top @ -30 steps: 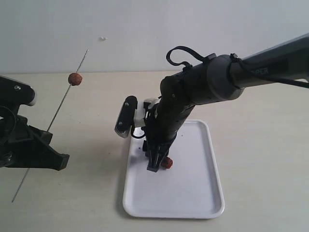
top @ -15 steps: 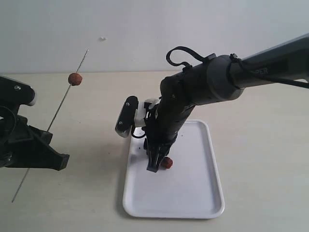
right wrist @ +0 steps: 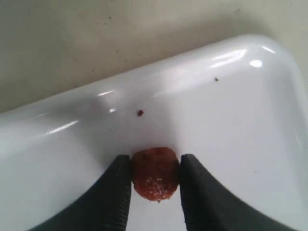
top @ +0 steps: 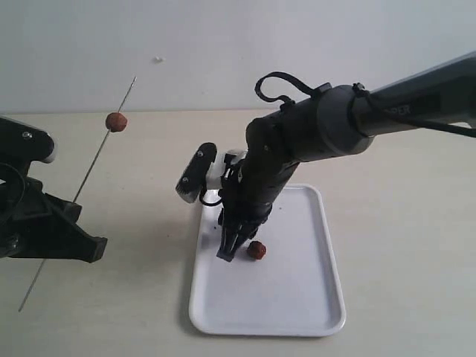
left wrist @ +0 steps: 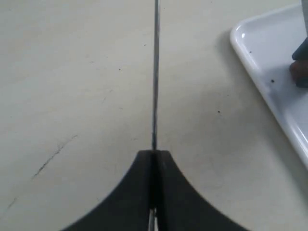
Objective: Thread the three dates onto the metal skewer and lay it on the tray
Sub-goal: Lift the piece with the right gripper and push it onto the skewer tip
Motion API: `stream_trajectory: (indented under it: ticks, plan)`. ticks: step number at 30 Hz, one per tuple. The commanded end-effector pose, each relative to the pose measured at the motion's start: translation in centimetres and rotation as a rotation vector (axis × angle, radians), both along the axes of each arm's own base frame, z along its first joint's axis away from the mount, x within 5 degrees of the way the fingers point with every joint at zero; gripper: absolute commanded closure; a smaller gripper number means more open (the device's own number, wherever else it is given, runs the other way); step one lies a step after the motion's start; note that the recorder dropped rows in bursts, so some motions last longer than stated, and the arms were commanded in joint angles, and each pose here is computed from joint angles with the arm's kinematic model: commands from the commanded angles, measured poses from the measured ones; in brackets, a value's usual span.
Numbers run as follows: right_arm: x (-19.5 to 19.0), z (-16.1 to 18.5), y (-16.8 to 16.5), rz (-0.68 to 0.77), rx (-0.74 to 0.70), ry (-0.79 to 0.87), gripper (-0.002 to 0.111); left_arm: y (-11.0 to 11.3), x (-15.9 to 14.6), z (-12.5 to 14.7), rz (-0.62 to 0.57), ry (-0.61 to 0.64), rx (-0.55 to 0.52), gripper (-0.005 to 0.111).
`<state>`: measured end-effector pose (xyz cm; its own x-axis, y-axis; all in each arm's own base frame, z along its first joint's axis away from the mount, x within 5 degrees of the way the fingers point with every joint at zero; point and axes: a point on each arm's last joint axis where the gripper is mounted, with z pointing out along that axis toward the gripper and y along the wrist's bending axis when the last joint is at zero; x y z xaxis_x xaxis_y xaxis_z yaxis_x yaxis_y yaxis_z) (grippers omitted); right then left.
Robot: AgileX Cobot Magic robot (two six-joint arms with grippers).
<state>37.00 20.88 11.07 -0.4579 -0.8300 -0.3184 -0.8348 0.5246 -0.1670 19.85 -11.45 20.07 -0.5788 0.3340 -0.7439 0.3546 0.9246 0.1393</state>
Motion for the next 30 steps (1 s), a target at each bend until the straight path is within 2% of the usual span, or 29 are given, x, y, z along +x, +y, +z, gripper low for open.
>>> stream_trajectory:
  ticks: [1,8,15,20,25,30]
  plan:
    - [0.7,1.6,0.4,-0.235,0.113,-0.001,0.079,0.1,-0.1,0.1,0.001,-0.002,-0.005,0.107]
    - [0.7,6.2,-1.5,-0.548,0.242,0.025,0.081,0.0,-0.1,0.1,-0.002,0.000,-0.011,0.107]
    - [1.0,9.5,-4.0,-0.725,0.328,0.013,0.081,-1.6,-0.7,0.1,-0.144,0.046,-0.124,0.107]
    - [1.3,11.8,-4.9,-0.840,0.444,-0.035,0.081,-2.6,-1.3,0.2,-0.240,0.076,-0.201,0.107]
    - [1.6,14.0,-4.9,-0.857,0.566,-0.135,0.081,-2.8,-1.5,0.2,-0.243,0.099,-0.244,0.107]
    - [1.6,15.2,-5.2,-0.840,0.604,-0.183,0.081,-2.8,-2.2,-0.5,-0.245,0.151,-0.289,0.107]
